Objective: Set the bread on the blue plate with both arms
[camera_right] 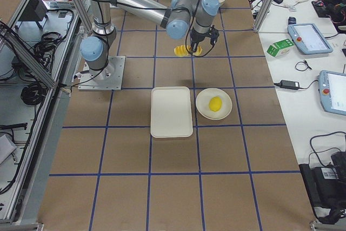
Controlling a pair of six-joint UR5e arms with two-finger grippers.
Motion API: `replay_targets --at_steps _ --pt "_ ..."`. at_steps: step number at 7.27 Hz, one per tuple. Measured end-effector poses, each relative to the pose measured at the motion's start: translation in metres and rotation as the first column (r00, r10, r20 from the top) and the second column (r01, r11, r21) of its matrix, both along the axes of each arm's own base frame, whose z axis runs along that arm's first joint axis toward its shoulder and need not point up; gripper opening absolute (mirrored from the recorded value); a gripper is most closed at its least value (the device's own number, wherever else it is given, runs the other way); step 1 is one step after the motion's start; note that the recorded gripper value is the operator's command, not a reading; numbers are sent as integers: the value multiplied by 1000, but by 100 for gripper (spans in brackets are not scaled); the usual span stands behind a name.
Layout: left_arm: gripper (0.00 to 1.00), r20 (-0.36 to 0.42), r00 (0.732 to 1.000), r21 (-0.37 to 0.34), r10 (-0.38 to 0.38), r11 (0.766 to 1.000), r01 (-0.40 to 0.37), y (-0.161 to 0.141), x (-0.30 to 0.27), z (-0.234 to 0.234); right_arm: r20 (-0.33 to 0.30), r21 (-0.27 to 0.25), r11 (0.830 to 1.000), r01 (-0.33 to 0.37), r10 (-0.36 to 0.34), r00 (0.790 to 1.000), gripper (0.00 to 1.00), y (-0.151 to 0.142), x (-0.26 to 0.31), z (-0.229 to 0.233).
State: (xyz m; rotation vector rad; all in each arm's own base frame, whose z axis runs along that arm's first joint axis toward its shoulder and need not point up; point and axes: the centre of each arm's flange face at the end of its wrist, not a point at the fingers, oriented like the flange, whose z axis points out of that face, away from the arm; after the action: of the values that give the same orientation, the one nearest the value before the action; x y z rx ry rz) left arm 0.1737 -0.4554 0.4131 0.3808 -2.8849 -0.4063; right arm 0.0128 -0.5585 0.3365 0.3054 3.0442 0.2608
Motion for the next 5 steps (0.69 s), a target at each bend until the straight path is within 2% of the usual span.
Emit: replay_targets --at_steps 2,4,5 --pt "0 -64 995 -112 -82 991 74 -34 -109 -59 0 1 1000 13 -13 1000 0 1 28 0" --pt "0 -124 988 -247 -93 967 60 -54 -216 -109 7 -2 1000 1 -1 1000 0 1 50 0" --pt "0 -136 986 -283 -92 958 50 -57 -263 -128 24 -5 1000 0 0 1000 0 1 58 -1"
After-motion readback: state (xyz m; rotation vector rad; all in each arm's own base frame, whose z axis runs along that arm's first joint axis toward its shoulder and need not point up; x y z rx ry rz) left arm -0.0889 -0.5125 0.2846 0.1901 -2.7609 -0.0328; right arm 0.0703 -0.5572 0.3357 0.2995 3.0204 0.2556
